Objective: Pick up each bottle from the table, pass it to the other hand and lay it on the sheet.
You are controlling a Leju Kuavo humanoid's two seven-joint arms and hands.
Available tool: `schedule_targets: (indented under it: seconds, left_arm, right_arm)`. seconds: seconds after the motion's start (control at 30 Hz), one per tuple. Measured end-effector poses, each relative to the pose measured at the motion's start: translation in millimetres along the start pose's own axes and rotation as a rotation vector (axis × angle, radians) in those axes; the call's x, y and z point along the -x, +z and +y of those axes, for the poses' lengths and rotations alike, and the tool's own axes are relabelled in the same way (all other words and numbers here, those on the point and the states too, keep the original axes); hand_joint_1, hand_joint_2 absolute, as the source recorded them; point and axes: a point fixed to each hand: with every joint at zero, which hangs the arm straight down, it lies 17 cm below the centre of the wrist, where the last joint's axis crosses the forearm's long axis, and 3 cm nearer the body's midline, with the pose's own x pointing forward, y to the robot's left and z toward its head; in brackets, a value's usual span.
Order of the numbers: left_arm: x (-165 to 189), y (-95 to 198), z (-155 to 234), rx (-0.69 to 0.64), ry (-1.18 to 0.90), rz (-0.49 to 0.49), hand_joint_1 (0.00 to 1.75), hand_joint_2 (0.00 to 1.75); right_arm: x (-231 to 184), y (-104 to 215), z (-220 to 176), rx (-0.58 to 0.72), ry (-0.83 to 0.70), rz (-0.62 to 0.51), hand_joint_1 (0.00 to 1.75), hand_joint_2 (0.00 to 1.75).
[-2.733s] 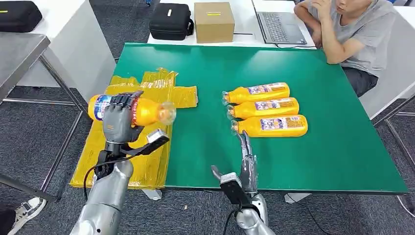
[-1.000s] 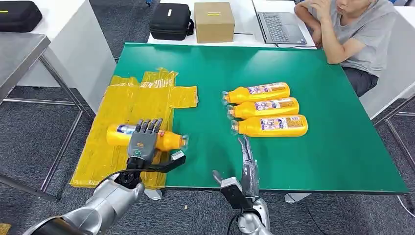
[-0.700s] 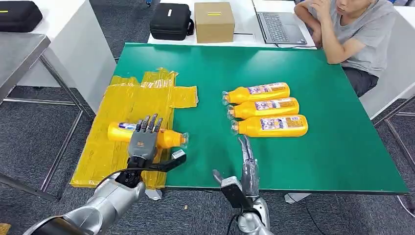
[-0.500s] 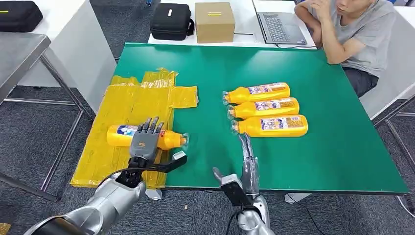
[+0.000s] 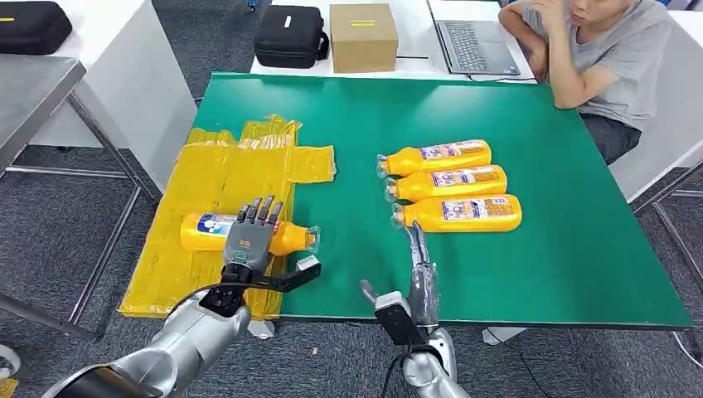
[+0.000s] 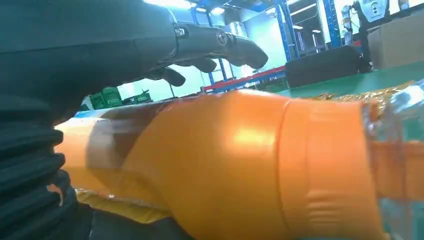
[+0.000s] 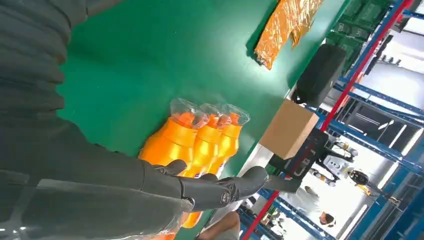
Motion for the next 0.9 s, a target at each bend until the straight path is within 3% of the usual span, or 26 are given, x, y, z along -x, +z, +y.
schedule_targets:
  seconds: [0.9]
  left_arm:
    - [-14.9, -1.1, 5.7, -0.016, 0.002, -0.035, 0.0, 1.75]
  right_arm:
    - [0.9, 0.7, 0.3, -0.002, 0.002, 0.002, 0.0, 1.75]
